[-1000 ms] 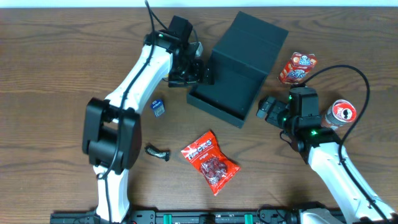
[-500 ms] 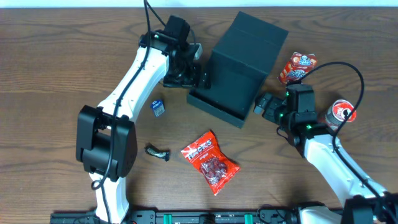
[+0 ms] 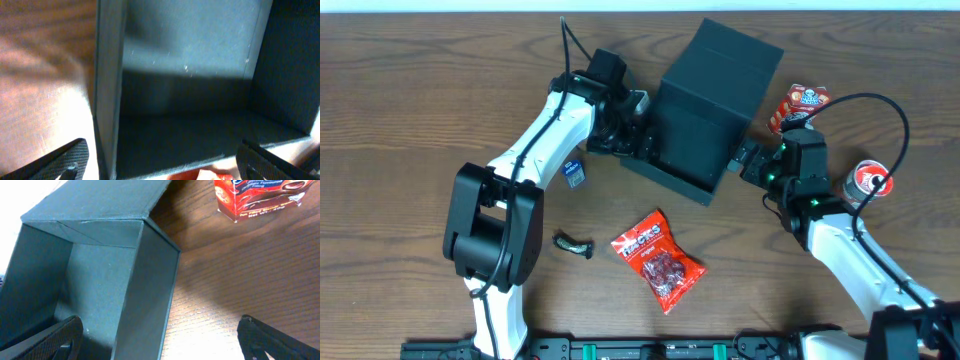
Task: Pack container
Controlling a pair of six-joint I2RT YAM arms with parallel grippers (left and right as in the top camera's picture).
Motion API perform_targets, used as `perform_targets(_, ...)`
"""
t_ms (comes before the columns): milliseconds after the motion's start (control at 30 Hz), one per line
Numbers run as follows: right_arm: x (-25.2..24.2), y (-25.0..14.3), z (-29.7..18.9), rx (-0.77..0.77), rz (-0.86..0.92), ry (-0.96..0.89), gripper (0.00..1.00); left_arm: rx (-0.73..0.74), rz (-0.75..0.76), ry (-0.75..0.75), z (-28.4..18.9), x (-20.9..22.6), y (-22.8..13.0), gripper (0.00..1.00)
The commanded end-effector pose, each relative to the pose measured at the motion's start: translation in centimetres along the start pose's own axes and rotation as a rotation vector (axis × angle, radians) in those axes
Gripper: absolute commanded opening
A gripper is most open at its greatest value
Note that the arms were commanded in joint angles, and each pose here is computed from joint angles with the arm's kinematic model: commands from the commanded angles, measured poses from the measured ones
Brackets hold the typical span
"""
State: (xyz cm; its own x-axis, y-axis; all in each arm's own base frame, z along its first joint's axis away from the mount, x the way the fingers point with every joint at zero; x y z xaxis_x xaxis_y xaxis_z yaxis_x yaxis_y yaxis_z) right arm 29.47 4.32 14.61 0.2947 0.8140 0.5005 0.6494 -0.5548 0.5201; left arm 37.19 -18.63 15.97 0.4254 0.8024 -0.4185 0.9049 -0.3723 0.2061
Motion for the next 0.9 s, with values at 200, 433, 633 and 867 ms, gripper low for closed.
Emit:
perform_targets(200, -0.5, 0.0, 1.0, 0.002, 0.021, -0.005, 0.99, -0.036, 0.115, 0.015, 0.1, 0.0, 0.5, 0.95)
perform_targets(433, -0.3, 0.2, 2.4, -0.029, 0.015, 0.024, 0.99, 0.008, 0.097, -0.062, 0.7, -1.7, -0.1, 0.95)
perform_targets(633, -0.2, -0.1, 3.4, 0.0, 0.017, 0.069, 0.99, 0.059, 0.141, -0.076, 2.1, -4.9, -0.8, 0.95)
perform_targets(867, 0.2, 0.4, 3.5, -0.032, 0.011, 0.095, 0.99, 0.105, 0.054, -0.073, 2.2, -5.3, -1.5, 0.95)
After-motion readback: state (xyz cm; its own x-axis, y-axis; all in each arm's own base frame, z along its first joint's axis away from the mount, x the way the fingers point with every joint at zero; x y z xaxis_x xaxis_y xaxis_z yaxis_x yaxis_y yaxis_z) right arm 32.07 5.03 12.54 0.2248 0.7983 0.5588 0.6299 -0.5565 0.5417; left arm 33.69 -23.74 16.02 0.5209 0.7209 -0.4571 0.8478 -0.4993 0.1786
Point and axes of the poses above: each gripper's point midway between its finger pads, its own z axis out along the fingers, its own x axis along the line the jaws close on, y = z × x, the point moved 10 cm from there along -z, back along the fingers, and after that the axes turned 5 degrees about z, right-handed, at the moved point
